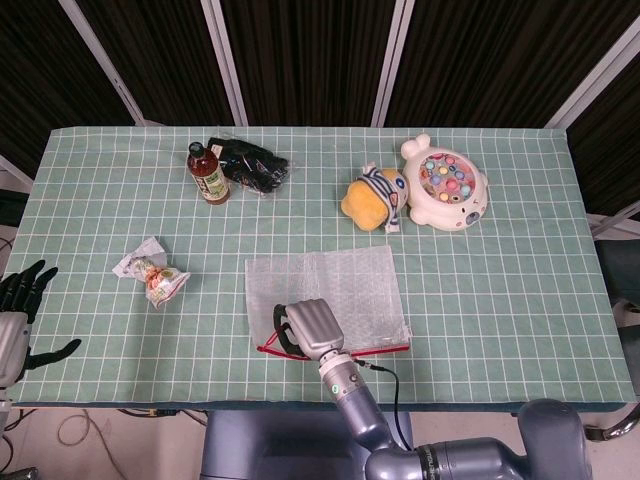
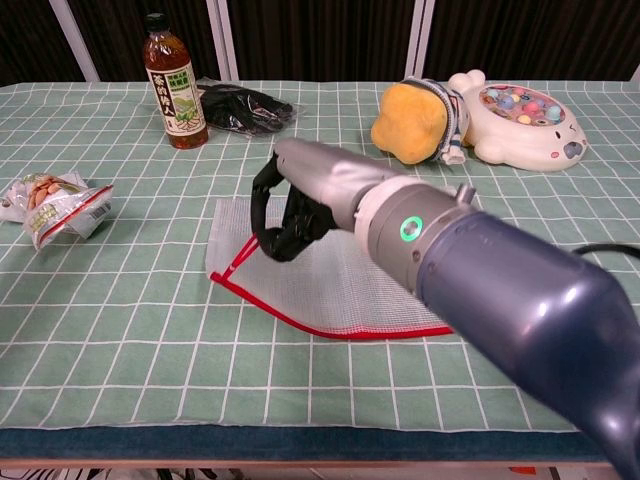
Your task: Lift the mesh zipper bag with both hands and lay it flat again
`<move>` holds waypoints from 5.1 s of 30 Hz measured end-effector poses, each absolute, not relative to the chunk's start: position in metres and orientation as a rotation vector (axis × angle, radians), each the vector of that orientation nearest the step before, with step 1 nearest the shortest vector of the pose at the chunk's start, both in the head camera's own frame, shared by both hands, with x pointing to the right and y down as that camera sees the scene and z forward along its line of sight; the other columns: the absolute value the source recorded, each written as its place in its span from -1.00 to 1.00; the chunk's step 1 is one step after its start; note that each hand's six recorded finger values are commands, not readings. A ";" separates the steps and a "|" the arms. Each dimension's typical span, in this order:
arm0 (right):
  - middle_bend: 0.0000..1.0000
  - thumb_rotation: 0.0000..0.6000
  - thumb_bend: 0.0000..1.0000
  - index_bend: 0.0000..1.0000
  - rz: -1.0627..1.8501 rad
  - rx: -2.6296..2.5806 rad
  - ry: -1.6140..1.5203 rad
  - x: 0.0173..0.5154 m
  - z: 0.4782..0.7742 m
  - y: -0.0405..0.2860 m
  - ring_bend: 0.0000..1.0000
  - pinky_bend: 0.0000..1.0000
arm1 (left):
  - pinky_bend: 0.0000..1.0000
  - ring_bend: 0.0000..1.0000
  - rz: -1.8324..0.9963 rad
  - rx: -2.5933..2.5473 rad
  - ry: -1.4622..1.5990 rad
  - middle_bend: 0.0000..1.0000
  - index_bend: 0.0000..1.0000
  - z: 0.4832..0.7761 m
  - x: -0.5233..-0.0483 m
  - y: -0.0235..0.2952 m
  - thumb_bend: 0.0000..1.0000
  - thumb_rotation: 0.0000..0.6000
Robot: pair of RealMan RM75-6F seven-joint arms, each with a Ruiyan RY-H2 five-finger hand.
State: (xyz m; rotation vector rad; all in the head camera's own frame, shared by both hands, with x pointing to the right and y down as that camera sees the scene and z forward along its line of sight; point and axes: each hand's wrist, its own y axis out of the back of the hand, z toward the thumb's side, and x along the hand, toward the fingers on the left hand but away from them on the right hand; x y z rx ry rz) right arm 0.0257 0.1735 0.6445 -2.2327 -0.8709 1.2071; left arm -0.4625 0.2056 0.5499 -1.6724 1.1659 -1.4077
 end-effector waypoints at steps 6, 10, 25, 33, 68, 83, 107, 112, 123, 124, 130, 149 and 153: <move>1.00 1.00 0.15 0.12 1.191 -2.203 -0.924 0.032 0.629 0.147 1.00 1.00 | -1.00 -1.00 -1.357 -1.680 1.156 -1.00 -0.64 0.542 -0.443 0.181 -0.80 1.00; 1.00 1.00 0.15 0.12 1.179 -2.192 -0.945 0.034 0.620 0.133 1.00 1.00 | -1.00 -1.00 -1.307 -1.689 1.141 -1.00 -0.58 0.537 -0.424 0.159 -0.76 1.00; 1.00 1.00 0.15 0.12 1.144 -2.199 -0.972 0.027 0.597 0.105 1.00 1.00 | -1.00 -1.00 -1.150 -1.816 0.836 -0.95 -0.27 0.536 -0.334 0.076 -0.70 1.00; 1.00 1.00 0.15 0.13 1.134 -2.199 -0.982 0.025 0.588 0.100 1.00 1.00 | -1.00 -1.00 -1.088 -1.893 0.646 -0.93 -0.17 0.547 -0.271 0.050 -0.70 1.00; 1.00 1.00 0.15 0.14 1.141 -2.195 -0.997 0.024 0.583 0.095 1.00 1.00 | -1.00 -1.00 -1.064 -2.060 0.468 -0.93 -0.01 0.610 -0.193 0.092 -0.56 1.00; 1.00 1.00 0.15 0.14 1.143 -2.197 -0.997 0.025 0.581 0.096 1.00 1.00 | -1.00 -1.00 -1.053 -2.082 0.483 -0.93 0.01 0.619 -0.182 0.100 -0.47 1.00; 1.00 1.00 0.15 0.15 1.140 -2.201 -0.985 0.022 0.580 0.099 1.00 1.00 | -1.00 -1.00 -1.061 -2.124 0.525 -0.93 0.14 0.627 -0.181 0.105 -0.30 1.00; 1.00 1.00 0.15 0.15 1.139 -2.203 -0.984 0.021 0.579 0.100 1.00 1.00 | -1.00 -1.00 -1.056 -2.144 0.554 -0.91 0.17 0.627 -0.179 0.105 -0.27 1.00; 1.00 1.00 0.15 0.15 1.128 -2.209 -0.989 0.021 0.576 0.102 1.00 1.00 | -1.00 -1.00 -1.030 -2.129 0.639 -0.88 0.21 0.623 -0.178 0.097 -0.24 1.00; 1.00 1.00 0.15 0.15 1.128 -2.209 -0.992 0.022 0.576 0.101 1.00 1.00 | -1.00 -1.00 -1.025 -2.125 0.653 -0.88 0.21 0.622 -0.178 0.096 -0.24 1.00; 1.00 1.00 0.15 0.15 1.145 -2.203 -1.017 0.028 0.576 0.099 1.00 1.00 | -1.00 -1.00 -0.999 -2.115 0.733 -0.88 0.21 0.614 -0.177 0.086 -0.24 1.00; 1.00 1.00 0.15 0.16 1.232 -2.201 -1.072 0.059 0.590 0.099 1.00 1.00 | -1.00 -1.00 -0.902 -2.084 0.986 -0.88 0.22 0.577 -0.175 0.047 -0.24 1.00; 1.00 1.00 0.15 0.16 1.242 -2.200 -1.069 0.062 0.591 0.100 1.00 1.00 | -1.00 -1.00 -0.888 -2.083 1.002 -0.88 0.22 0.573 -0.173 0.045 -0.24 1.00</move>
